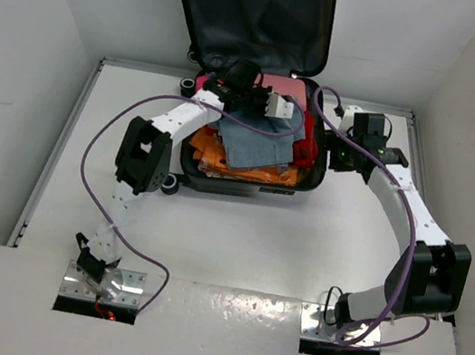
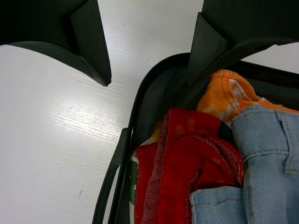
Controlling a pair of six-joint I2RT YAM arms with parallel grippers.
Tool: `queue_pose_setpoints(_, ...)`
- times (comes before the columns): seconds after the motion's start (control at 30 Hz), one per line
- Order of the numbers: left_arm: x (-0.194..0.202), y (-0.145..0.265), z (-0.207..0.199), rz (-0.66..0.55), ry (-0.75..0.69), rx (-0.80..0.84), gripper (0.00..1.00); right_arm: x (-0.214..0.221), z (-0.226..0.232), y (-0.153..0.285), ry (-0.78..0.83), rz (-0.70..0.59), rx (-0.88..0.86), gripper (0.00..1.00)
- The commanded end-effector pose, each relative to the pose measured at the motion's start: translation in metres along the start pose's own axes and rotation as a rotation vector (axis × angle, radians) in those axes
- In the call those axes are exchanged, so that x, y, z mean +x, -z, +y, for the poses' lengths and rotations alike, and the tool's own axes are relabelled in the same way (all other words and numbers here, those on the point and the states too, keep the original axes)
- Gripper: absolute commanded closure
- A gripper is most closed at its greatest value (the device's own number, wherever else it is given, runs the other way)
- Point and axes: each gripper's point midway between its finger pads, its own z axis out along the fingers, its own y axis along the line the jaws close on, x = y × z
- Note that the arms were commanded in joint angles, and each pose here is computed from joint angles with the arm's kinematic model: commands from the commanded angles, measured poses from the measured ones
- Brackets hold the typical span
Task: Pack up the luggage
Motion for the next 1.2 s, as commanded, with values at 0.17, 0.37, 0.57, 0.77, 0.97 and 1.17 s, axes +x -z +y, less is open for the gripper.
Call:
queue_pose_setpoints(0.17, 0.006, 0.046, 0.068, -0.071, 0.019, -0.268, 0.13, -0.023, 0.000, 0.005, -0.009, -0.078, -0.020, 0.34)
queue_pose_setpoints(0.37, -0.052, 0.132, 0.129, -0.239, 0.198, -0.425, 0.08, -0.035, 0.006, 0.001, -0.016, -0.115, -0.061, 0.34)
queue_pose_setpoints(0.57, -0.082, 0.232, 0.193, -0.340, 0.408, -0.714, 0.03, -0.064, 0.021, -0.001, -0.005, -0.227, -0.146, 0.36)
queue_pose_setpoints(0.77, -0.013, 0.308, 0.246, -0.376, 0.869, -0.904, 0.14, -0.087, 0.080, 0.000, 0.200, -0.375, -0.324, 0.57)
queue_pose_setpoints(0.97, 0.085, 0.326, 0.272, -0.506, 1.115, -0.880, 0.38, -0.087, 0.133, -0.022, 0.427, -0.372, -0.382, 0.68)
queue_pose_setpoints(1.17, 0.120, 0.324, 0.295, -0.612, 1.067, -0.929, 0.26, -0.088, 0.125, -0.026, 0.417, -0.325, -0.336, 0.65)
